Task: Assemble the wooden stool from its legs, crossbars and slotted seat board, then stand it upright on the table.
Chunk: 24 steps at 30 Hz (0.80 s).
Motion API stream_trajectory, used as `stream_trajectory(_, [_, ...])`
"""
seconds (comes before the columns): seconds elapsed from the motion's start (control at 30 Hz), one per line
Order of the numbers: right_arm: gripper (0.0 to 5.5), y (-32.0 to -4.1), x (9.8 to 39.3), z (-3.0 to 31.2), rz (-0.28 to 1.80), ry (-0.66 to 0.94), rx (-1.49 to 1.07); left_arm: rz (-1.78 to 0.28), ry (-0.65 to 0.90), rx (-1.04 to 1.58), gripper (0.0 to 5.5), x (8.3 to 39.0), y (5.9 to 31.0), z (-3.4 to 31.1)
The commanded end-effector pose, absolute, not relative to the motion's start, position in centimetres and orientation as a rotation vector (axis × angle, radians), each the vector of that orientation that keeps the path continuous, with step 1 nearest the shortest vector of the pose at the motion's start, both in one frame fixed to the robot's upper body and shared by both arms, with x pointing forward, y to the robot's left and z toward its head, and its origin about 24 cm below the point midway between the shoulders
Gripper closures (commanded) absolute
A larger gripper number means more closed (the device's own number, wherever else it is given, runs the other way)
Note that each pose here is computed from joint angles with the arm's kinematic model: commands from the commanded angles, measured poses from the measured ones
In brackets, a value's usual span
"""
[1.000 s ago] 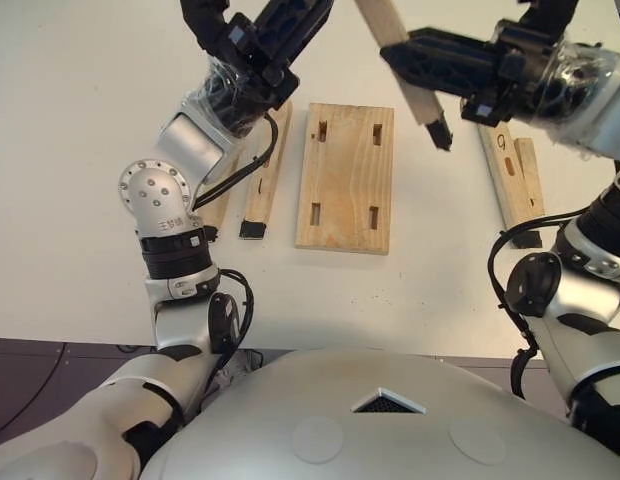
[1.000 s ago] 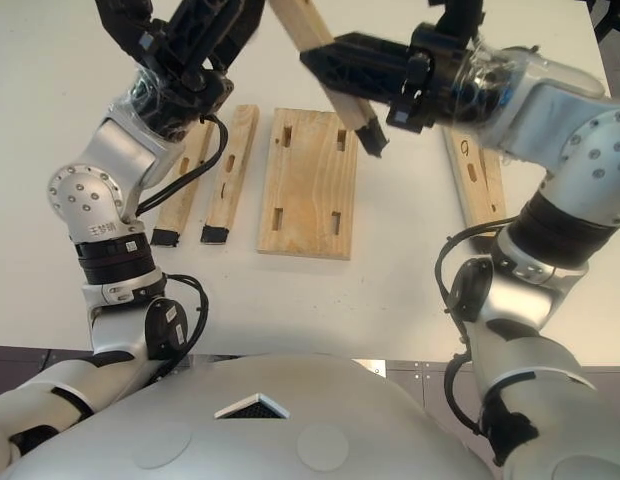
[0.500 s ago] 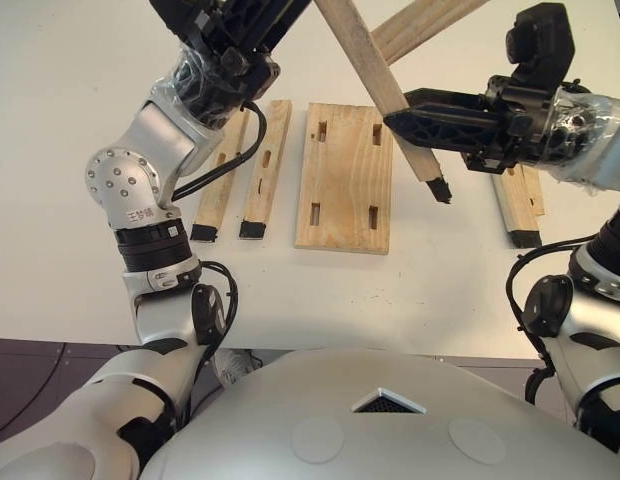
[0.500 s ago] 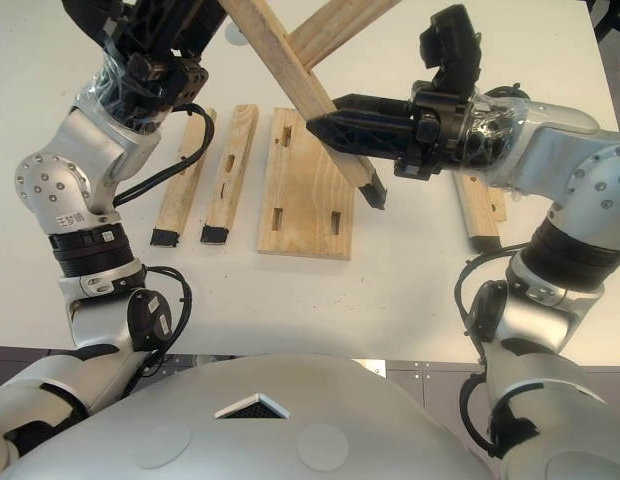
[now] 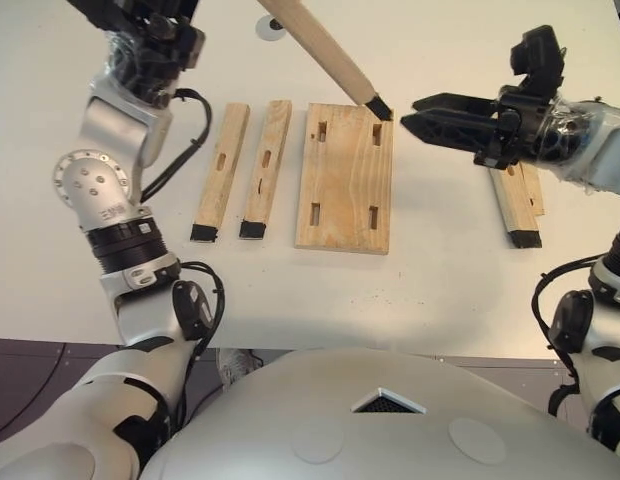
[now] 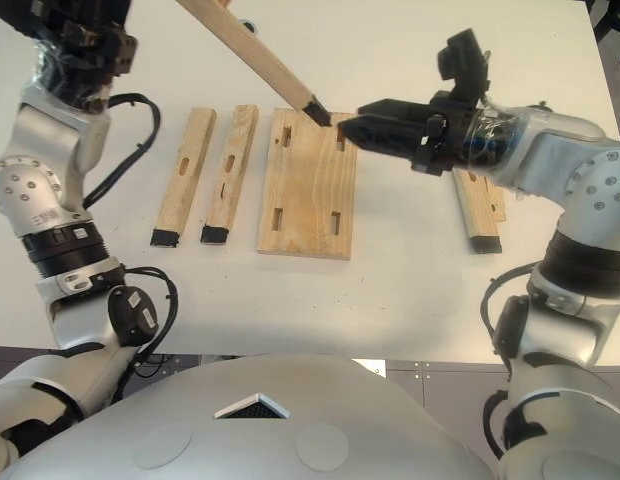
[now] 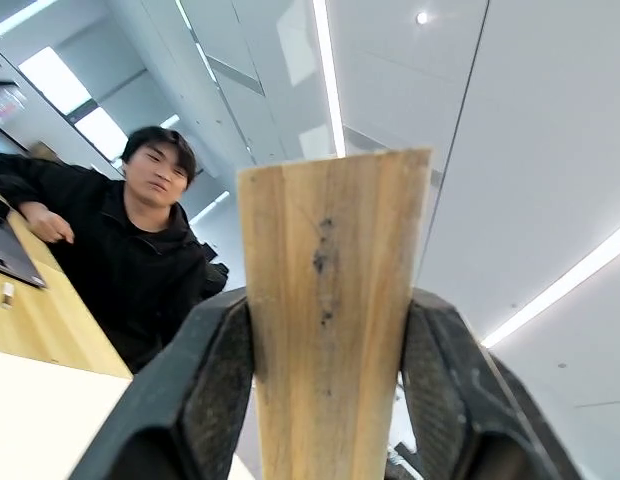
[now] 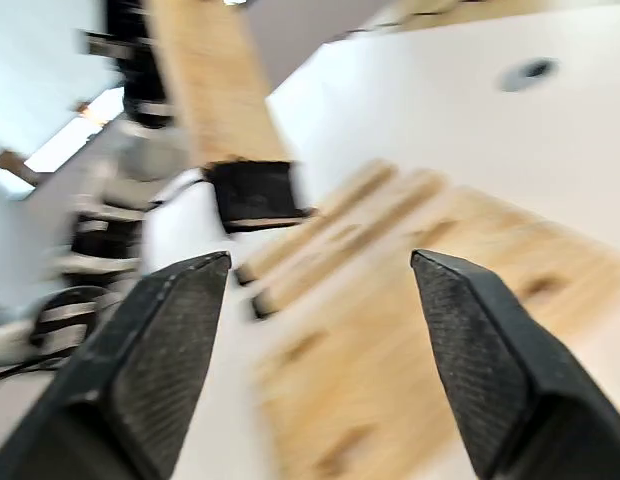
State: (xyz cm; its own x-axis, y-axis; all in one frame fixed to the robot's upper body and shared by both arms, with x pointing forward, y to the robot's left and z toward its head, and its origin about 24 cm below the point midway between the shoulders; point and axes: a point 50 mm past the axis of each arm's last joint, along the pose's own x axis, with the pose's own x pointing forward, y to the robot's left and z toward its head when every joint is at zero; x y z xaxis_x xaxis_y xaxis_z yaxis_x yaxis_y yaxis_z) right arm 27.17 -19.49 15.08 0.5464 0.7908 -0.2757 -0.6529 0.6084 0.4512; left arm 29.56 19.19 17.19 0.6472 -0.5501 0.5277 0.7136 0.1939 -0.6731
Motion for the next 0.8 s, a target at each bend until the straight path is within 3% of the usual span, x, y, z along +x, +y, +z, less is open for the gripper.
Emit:
stream_trajectory(0.03, [2.88, -24.3, 32.4, 15.2, 0.340, 0.274, 0.130, -0.924, -0.134, -0.844, 3.49, 27.8, 19.5, 16.9])
stream_trajectory(0.27, [4.10, -27.9, 34.4, 15.9, 0.161, 0.194, 0.099, -0.964, -0.016, -0.651, 3.49, 25.7, 19.0, 14.6])
stream_trajectory(0.57, [5.50, -27.5, 35.5, 16.5, 0.188, 0.186, 0.066, -1.013, 0.105, -0.515, 3.49, 25.8, 20.7, 13.8])
stream_trajectory(0.7, [5.50, -27.4, 35.5, 16.0, 0.197, 0.204, 0.073, -1.015, 0.139, -0.509, 3.49, 26.1, 20.8, 12.6])
stream_trajectory(0.8, [5.50, -27.3, 35.5, 15.6, 0.203, 0.223, 0.076, -1.035, 0.074, -0.564, 3.49, 26.5, 20.6, 13.5])
